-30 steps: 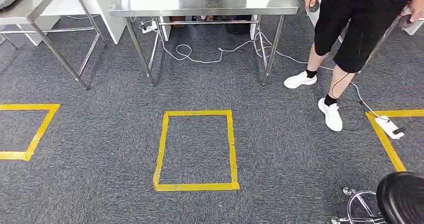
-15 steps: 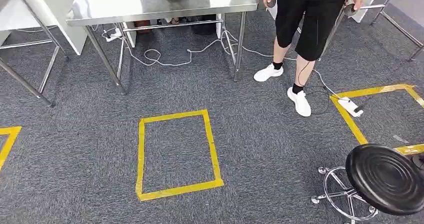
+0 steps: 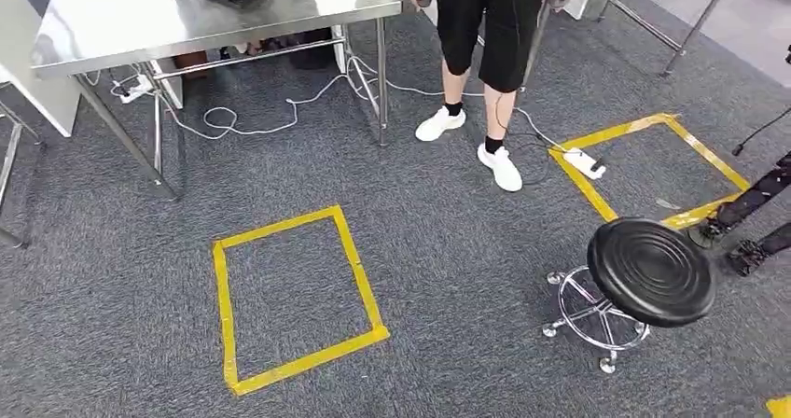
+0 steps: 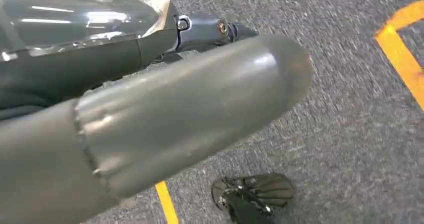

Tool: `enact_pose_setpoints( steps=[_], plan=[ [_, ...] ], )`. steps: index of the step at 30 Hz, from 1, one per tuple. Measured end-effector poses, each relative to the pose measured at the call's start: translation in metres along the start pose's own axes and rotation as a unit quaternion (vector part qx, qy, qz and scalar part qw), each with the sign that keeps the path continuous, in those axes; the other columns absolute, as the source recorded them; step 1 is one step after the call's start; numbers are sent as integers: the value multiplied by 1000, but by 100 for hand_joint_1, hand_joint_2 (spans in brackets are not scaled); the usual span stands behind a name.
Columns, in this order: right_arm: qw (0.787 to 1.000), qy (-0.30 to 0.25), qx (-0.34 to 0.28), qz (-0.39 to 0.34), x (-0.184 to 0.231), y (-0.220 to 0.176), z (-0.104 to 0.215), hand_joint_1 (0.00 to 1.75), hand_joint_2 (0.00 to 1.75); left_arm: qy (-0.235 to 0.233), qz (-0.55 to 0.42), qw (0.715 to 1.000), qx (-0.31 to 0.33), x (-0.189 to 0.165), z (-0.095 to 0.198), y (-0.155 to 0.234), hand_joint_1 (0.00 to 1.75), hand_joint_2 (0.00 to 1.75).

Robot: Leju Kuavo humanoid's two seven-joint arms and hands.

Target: Take the parts from the cabinet and place them on the table.

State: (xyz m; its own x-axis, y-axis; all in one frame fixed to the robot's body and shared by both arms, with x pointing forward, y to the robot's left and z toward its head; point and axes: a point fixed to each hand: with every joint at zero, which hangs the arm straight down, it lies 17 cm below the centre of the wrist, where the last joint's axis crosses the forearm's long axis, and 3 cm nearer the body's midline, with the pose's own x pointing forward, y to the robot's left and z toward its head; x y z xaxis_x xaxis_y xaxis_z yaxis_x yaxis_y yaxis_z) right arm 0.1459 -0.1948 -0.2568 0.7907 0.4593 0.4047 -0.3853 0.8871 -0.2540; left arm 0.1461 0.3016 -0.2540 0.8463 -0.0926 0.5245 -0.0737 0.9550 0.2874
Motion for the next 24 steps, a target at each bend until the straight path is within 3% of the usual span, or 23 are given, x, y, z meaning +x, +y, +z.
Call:
enact_pose_setpoints(
  steps=[24],
  plan=[
    [999, 54, -1, -3, -32, -1, 3, 0, 0, 4, -17, 1000, -20, -5, 3, -8, 0, 0]
  ],
)
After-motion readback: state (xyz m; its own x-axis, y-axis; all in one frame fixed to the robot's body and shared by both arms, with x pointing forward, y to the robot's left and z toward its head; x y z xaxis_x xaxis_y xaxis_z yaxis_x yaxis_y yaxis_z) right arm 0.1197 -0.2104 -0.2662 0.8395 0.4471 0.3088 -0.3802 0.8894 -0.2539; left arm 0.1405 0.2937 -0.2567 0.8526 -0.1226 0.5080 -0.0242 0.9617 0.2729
